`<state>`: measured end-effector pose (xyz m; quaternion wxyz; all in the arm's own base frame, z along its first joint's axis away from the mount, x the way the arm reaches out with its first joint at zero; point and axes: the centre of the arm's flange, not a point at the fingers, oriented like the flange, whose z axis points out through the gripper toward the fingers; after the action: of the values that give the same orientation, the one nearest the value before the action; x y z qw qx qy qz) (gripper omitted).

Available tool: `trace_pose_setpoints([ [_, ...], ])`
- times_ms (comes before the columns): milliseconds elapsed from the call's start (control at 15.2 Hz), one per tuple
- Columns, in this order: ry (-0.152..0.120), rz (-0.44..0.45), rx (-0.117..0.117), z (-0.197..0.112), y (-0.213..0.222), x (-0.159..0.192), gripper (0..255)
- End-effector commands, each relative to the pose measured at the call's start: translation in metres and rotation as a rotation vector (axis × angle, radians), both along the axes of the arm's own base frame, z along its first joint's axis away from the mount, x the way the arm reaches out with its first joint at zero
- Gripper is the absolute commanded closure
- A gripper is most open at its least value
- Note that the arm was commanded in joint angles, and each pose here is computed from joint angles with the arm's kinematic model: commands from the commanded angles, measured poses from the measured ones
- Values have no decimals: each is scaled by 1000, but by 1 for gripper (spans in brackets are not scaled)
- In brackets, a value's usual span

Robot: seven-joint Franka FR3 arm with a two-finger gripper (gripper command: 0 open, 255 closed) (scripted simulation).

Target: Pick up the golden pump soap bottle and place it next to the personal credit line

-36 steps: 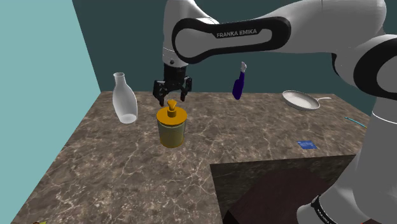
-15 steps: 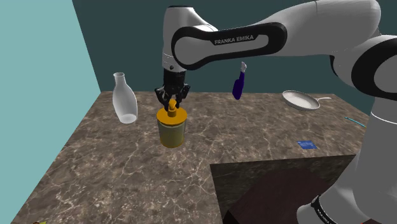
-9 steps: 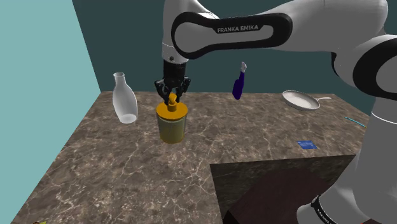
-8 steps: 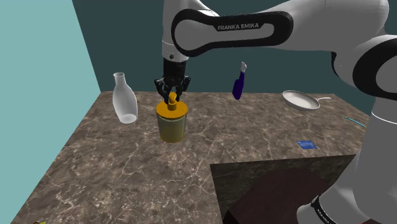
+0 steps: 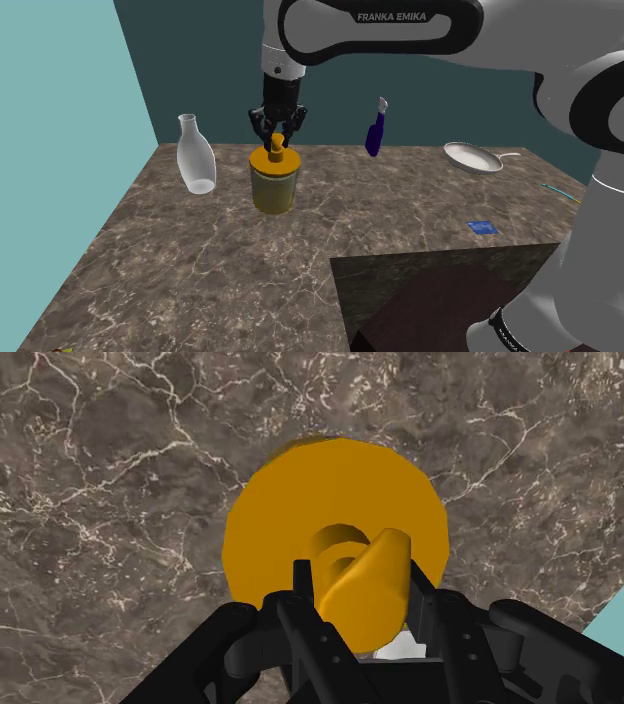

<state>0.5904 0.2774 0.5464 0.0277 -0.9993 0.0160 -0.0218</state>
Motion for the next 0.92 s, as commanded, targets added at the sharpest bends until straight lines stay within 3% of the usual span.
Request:
trace_pose_setpoints([
  [0,-1,0,0,8,-18,-14,255],
  [858,-1,0,0,50,-152,-113,255],
])
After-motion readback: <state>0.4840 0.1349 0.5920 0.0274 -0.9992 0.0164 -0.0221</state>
